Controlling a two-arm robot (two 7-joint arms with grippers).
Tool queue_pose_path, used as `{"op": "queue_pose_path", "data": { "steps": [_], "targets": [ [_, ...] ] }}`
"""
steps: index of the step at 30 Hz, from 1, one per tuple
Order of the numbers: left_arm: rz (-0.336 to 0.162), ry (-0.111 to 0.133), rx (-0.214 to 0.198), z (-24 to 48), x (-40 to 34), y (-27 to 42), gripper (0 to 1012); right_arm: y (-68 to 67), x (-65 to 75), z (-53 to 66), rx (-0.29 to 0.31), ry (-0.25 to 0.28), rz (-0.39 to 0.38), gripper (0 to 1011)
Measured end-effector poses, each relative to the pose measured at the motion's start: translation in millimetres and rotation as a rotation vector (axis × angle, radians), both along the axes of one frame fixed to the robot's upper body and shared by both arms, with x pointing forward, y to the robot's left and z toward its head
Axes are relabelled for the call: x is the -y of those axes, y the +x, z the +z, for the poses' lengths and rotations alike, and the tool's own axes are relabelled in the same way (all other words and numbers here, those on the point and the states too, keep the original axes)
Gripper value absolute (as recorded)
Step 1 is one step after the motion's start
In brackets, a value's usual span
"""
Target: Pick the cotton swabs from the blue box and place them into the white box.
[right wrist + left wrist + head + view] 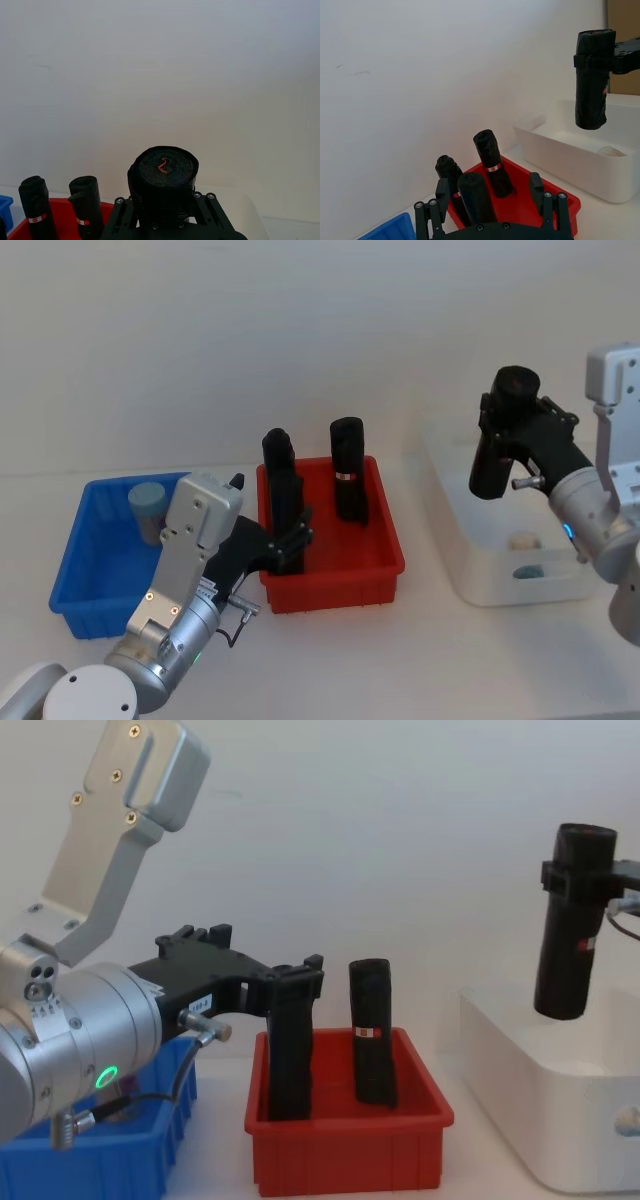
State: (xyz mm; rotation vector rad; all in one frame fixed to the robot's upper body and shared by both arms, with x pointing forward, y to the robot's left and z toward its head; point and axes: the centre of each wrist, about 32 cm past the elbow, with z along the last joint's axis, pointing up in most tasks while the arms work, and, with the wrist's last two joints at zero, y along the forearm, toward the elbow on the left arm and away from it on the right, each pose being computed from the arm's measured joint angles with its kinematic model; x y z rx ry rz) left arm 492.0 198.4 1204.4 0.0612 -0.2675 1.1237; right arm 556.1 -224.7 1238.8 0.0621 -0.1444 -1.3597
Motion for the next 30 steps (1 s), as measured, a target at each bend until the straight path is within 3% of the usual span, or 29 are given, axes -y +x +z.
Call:
{"op": "queue_pose_path", "data": {
  "steps": [27, 30],
  "targets": [
    [0.000, 0.000, 0.000, 0.0, 0.0, 0.0, 1004, -7.4, 9.5, -0.5, -0.034, 0.005, -0.048, 434],
    [0.000, 0.000, 0.000, 0.0, 0.0, 0.0, 1004, -7.9, 10.0, -0.6, -0.035, 0.006, -0.049, 512]
  ]
}}
